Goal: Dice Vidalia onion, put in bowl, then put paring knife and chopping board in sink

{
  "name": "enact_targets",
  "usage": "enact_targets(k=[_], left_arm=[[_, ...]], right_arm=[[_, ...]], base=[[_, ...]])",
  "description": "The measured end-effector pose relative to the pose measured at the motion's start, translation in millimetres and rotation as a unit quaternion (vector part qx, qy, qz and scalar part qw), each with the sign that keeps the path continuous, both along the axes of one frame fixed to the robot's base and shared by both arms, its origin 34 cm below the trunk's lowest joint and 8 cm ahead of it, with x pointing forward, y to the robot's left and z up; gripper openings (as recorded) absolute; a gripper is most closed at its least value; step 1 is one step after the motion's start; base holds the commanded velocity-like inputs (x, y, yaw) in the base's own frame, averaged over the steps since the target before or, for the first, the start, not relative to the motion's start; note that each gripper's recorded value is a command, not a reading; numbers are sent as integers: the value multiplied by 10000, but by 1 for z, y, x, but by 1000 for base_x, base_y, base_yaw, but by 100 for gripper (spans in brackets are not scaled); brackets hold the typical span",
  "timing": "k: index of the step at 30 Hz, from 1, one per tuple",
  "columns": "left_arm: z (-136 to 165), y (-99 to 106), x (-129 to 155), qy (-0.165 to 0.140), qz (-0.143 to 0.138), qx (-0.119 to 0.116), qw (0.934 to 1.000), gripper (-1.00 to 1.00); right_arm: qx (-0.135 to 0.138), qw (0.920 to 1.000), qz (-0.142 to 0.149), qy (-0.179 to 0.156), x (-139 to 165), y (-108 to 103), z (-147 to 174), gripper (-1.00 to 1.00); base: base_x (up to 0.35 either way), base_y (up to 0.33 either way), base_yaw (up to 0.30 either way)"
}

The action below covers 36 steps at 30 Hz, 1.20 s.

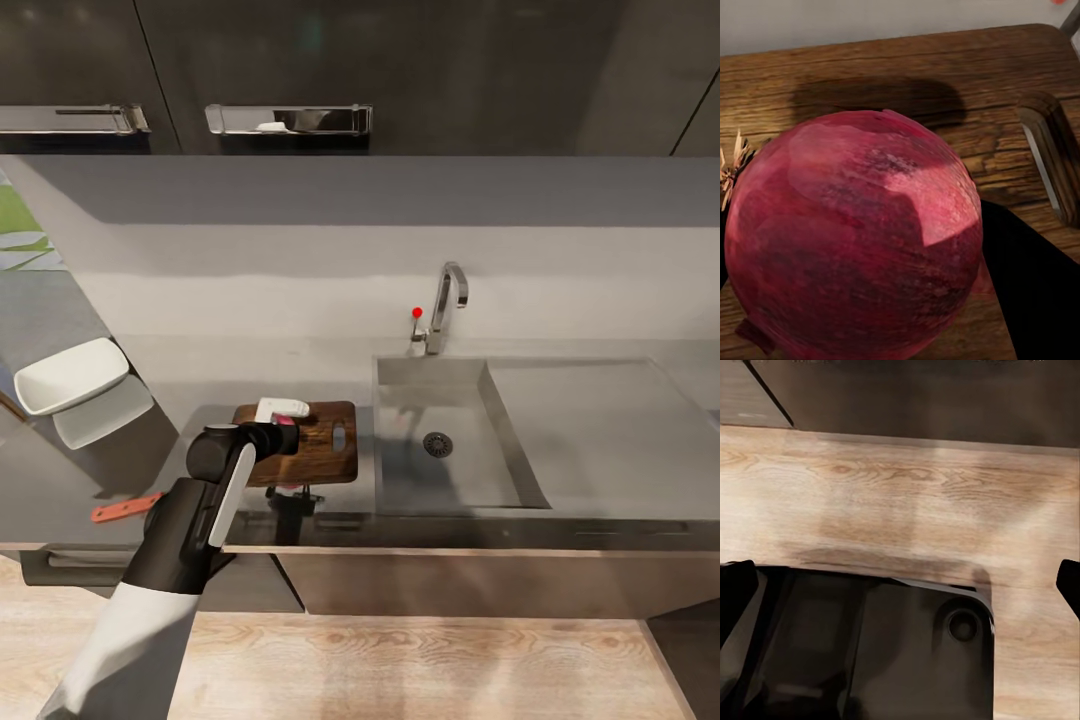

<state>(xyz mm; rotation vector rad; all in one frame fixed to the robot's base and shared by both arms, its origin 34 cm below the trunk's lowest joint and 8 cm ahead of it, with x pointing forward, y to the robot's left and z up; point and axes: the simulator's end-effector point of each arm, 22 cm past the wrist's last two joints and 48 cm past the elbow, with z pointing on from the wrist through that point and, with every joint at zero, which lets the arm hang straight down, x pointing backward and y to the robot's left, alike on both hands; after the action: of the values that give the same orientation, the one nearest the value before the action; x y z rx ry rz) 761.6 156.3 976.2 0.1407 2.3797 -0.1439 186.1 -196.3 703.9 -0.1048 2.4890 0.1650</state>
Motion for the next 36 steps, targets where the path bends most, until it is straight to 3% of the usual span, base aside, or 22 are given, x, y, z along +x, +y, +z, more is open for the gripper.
enact_targets(k=[24,25,36], left_arm=[[-2,0,0,20,1,12,10000,-100],[-2,1,0,18,2,15,10000,100],[-2,0,0,14,0,9,10000,100]], right_arm=[[0,10000,3,1,0,0,0,100],[1,10000,5,2,0,0,0,100],[0,10000,4,3,0,0,0,100]], base=[[1,0,0],[0,0,0],[0,0,0]])
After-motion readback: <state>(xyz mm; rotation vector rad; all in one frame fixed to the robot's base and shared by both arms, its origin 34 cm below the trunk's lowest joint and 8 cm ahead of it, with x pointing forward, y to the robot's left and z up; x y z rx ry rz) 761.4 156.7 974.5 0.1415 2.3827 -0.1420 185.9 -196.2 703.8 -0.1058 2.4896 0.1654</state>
